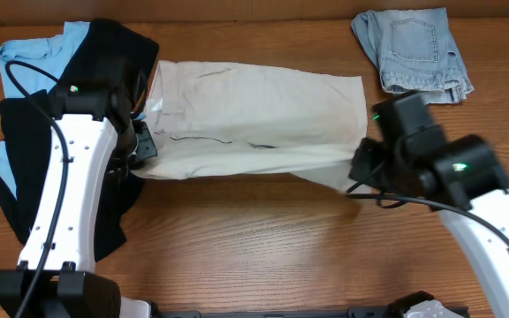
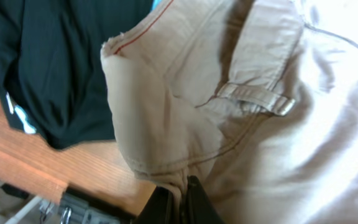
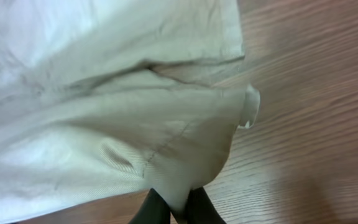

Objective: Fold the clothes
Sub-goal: 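Fold the right leg hem with the right gripper toward the left gripper, then lift both grippers up and release the lengthwise-folded beige shorts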

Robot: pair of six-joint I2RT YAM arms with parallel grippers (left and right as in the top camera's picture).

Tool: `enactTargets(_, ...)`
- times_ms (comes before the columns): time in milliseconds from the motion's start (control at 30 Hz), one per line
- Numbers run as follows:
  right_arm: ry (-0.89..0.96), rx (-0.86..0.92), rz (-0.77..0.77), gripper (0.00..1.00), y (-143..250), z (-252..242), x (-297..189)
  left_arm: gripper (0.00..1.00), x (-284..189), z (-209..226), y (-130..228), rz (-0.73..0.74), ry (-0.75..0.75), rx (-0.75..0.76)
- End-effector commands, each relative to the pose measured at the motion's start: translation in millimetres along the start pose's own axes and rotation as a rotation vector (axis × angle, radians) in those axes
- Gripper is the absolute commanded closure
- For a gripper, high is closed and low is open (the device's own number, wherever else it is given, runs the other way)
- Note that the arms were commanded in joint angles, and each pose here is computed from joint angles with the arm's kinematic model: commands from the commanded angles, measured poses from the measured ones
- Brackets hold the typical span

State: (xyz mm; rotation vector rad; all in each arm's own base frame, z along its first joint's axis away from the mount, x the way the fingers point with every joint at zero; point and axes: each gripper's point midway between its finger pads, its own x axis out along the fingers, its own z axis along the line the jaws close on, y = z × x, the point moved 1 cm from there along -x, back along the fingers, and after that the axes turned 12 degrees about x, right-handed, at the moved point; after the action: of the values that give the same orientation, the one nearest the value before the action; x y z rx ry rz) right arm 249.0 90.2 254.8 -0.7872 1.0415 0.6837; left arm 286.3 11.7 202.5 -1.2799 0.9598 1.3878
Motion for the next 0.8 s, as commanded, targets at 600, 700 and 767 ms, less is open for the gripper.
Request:
enactTargets(600, 0.142, -0.004, -0.146, 0.96, -39, -31, -33, 0.96, -42, -4, -7, -0.133, -0.012, 0.110)
enactTargets(700, 0.187, 0.004, -0.200, 0.96, -63, -26, -8, 0.96, -37, -9, -33, -0.235, -0.010, 0.090)
enactTargets(767, 0.197, 0.012, -0.197, 0.96, -73, -22, 9, 0.96, -34, -15, -51, -0.309, 0.005, 0.075)
